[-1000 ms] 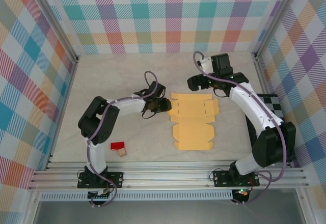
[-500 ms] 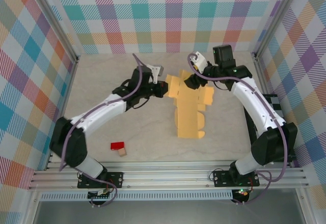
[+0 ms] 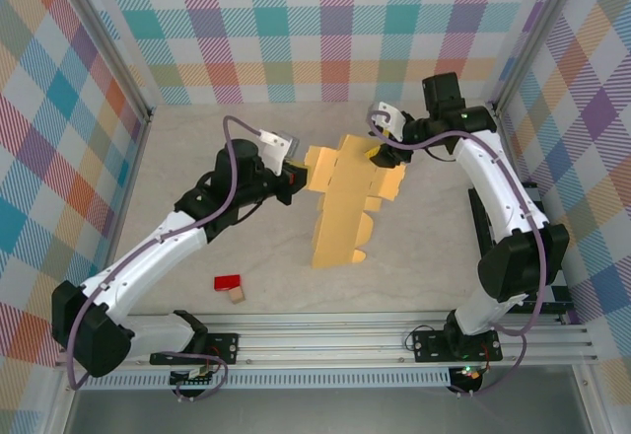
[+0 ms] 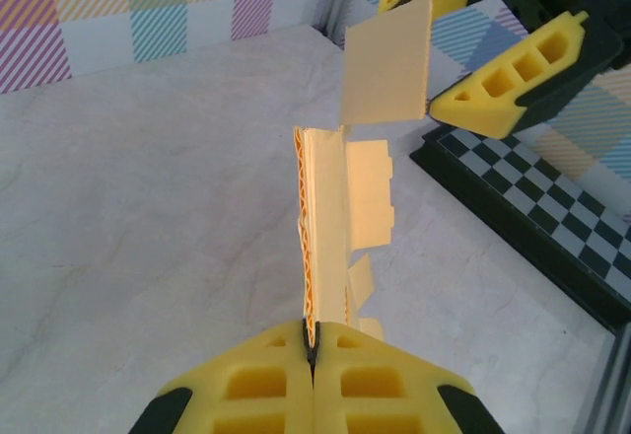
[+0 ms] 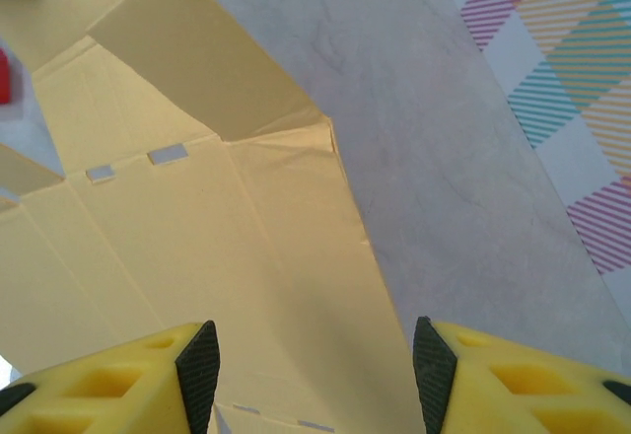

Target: Fold the paper box

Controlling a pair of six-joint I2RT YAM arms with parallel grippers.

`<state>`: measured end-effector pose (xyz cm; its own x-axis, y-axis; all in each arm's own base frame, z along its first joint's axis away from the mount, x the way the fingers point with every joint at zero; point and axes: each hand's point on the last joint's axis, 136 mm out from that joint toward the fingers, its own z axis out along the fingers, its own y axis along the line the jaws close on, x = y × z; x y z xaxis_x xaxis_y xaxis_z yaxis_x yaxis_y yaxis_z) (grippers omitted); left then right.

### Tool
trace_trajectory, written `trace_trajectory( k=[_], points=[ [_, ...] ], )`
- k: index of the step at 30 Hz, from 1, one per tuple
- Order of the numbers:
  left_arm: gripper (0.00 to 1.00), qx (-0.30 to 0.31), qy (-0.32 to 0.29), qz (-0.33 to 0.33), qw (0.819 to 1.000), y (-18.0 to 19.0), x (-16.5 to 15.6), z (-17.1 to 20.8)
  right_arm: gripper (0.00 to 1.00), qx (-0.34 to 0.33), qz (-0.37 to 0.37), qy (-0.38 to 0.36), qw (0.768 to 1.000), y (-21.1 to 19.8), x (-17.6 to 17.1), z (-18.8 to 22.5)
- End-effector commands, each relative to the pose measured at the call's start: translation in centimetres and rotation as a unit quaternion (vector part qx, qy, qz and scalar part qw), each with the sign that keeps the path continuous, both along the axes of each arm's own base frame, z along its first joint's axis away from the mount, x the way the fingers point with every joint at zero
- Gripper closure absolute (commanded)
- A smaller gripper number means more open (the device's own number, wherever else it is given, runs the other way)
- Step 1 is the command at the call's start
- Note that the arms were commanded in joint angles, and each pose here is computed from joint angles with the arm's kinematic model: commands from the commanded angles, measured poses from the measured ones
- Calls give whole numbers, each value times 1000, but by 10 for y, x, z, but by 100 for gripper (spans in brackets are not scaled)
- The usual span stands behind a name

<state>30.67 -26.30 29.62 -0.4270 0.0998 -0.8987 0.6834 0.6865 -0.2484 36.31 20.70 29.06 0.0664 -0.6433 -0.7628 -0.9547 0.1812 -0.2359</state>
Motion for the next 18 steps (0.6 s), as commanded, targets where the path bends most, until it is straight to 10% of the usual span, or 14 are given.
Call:
trace_trajectory(
  k=[1, 18],
  points=[
    [100, 0, -35, -38, 999, 2, -15, 9, 43, 8, 77, -22, 997, 4, -20, 10],
    [100, 3, -82, -32, 996, 15, -27, 23, 54, 16, 89, 38, 995, 0, -31, -4]
  ],
)
